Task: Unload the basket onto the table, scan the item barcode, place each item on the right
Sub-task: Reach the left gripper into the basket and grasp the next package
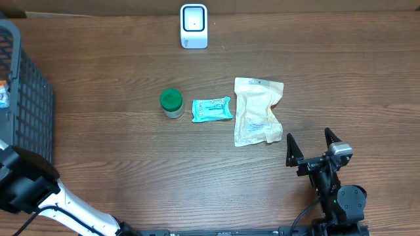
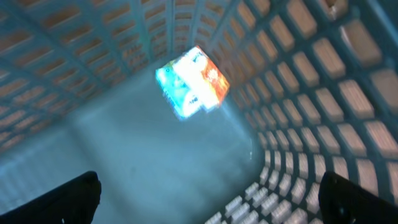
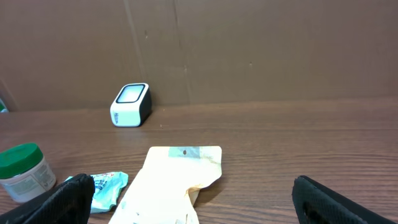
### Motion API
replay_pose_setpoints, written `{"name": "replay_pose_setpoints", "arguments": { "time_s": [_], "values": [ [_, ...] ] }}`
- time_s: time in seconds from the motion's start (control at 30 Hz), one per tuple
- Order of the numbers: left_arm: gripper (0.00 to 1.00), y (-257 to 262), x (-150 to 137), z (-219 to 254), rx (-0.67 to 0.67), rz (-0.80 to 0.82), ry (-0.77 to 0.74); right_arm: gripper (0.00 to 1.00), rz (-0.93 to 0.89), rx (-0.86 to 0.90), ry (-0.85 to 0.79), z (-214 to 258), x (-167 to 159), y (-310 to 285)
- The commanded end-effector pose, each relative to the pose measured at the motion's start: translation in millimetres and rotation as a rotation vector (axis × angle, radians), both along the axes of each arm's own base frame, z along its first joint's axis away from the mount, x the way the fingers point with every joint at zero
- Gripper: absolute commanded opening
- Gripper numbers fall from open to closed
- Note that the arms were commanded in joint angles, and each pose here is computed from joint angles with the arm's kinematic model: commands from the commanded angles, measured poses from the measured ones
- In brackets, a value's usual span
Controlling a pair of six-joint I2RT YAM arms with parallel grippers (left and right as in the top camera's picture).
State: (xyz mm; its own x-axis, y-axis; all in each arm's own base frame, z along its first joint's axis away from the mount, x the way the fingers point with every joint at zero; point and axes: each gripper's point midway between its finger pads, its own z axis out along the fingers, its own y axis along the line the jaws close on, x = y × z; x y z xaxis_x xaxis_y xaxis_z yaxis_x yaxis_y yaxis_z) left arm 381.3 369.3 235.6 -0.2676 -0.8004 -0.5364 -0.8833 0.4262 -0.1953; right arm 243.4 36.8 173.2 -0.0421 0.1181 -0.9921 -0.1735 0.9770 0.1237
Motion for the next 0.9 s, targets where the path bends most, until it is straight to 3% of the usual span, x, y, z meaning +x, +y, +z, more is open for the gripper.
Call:
{"name": "replay_pose_setpoints", "arguments": {
  "time_s": [0.0,0.1,0.2,0.3,0.57,0.87],
  "values": [
    [1.0,16,1,-22,0.018,0.051,-0.01,1.0,-0.01,0.005,0.0,-2,0,-2],
    [1.0,23,9,-42,0.034,0.051,-0.03,1.0,-0.01,0.005,-0.001,-2,0,-2],
    [0.88,28,14,-56,0.055,0.037,-0.037,1.0,-0.01,0.005,-0.001,-2,0,-2],
    [1.0,33,19,-70,0.083,0.017,-0.045,1.0,-0.01,0.005,0.0,-2,0,-2],
    [1.0,43,30,-100,0.11,0.015,-0.07,1.0,-0.01,0.005,-0.001,-2,0,-2],
    [1.0,53,31,-159,0.088,0.03,0.004,1.0,-0.01,0.005,0.0,-2,0,-2]
  ]
}}
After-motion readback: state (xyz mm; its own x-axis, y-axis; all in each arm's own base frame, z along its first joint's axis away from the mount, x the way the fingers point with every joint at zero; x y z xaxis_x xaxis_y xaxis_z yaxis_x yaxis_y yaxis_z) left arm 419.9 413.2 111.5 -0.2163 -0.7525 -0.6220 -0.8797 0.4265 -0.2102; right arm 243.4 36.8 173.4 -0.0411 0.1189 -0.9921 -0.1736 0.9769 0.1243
